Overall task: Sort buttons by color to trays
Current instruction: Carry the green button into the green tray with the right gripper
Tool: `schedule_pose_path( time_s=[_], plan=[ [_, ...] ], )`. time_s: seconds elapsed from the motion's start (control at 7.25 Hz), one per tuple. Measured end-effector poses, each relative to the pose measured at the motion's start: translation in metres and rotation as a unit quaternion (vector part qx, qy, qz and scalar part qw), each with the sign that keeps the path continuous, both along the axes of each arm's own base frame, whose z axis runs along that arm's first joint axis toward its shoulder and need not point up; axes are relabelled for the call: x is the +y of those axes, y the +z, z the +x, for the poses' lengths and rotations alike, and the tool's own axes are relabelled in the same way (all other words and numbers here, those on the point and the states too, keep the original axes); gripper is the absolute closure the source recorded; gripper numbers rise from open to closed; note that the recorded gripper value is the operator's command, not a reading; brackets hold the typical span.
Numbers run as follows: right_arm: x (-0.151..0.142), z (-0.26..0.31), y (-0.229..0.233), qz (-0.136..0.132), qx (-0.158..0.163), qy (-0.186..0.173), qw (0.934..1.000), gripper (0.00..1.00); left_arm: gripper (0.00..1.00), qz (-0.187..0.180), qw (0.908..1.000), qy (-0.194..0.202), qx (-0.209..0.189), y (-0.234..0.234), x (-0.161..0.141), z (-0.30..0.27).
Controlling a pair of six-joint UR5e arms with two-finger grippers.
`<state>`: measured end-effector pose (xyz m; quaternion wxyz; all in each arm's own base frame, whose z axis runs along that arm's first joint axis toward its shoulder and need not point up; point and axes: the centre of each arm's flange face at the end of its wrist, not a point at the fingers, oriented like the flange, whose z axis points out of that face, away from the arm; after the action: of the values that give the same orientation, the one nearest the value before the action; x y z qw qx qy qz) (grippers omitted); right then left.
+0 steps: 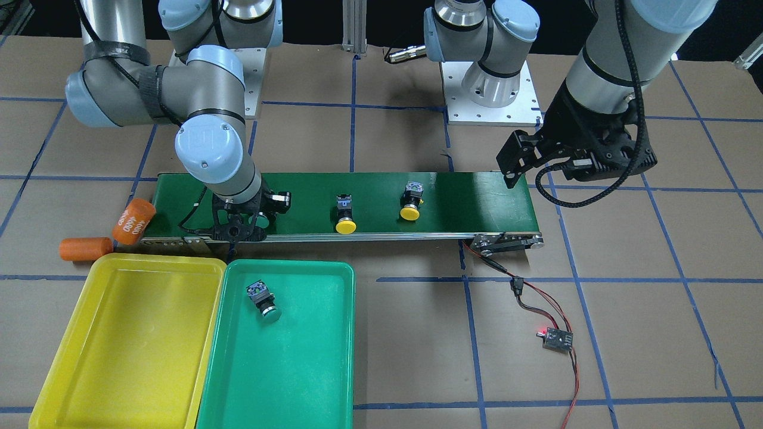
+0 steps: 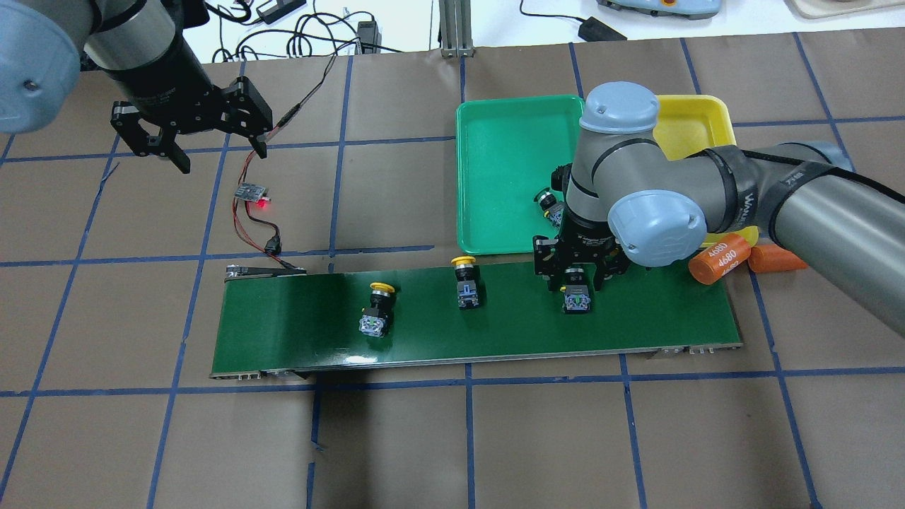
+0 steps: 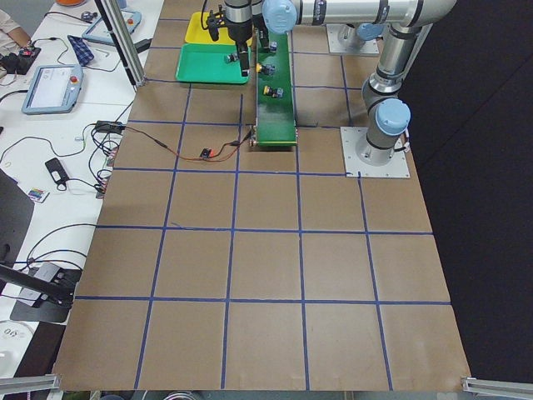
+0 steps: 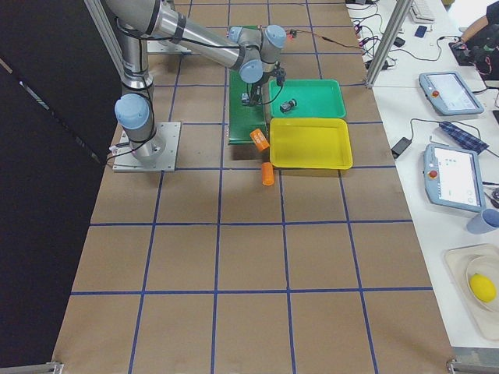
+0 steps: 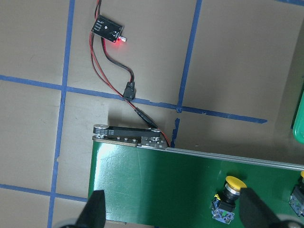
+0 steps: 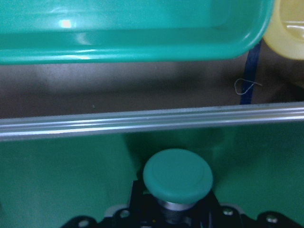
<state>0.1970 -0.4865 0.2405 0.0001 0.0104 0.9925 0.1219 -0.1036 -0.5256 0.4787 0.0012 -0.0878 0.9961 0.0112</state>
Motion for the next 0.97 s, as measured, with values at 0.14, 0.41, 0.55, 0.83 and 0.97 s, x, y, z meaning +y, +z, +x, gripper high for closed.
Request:
schedule_pose_path(
  time_s=[0.14,0.41,0.55,0.83,0.97],
  plan=[
    [-0.003,-0.001,0.005,-0.009,0.004,0.001,1.0000,1.00,0.00,0.003,1.0000,-0.001,0.000,0.000,0.002,-0.001],
    [-0.029,0.006,0.041,-0.065,-0.007,0.002,0.9978,1.00,0.00,0.006,1.0000,-0.002,0.001,0.002,0.003,-0.001],
    [-0.048,0.012,0.063,-0.107,-0.024,0.003,0.9940,1.00,0.00,0.007,1.0000,-0.001,0.002,0.002,0.002,-0.001],
    [-0.076,0.029,0.069,-0.161,-0.067,0.007,0.9847,0.94,0.00,0.006,1.0000,0.000,0.003,0.002,0.002,-0.001],
    [-0.085,0.039,0.058,-0.171,-0.085,0.012,0.9816,0.32,0.00,0.006,1.0000,0.001,0.004,0.002,0.002,-0.001]
  ],
)
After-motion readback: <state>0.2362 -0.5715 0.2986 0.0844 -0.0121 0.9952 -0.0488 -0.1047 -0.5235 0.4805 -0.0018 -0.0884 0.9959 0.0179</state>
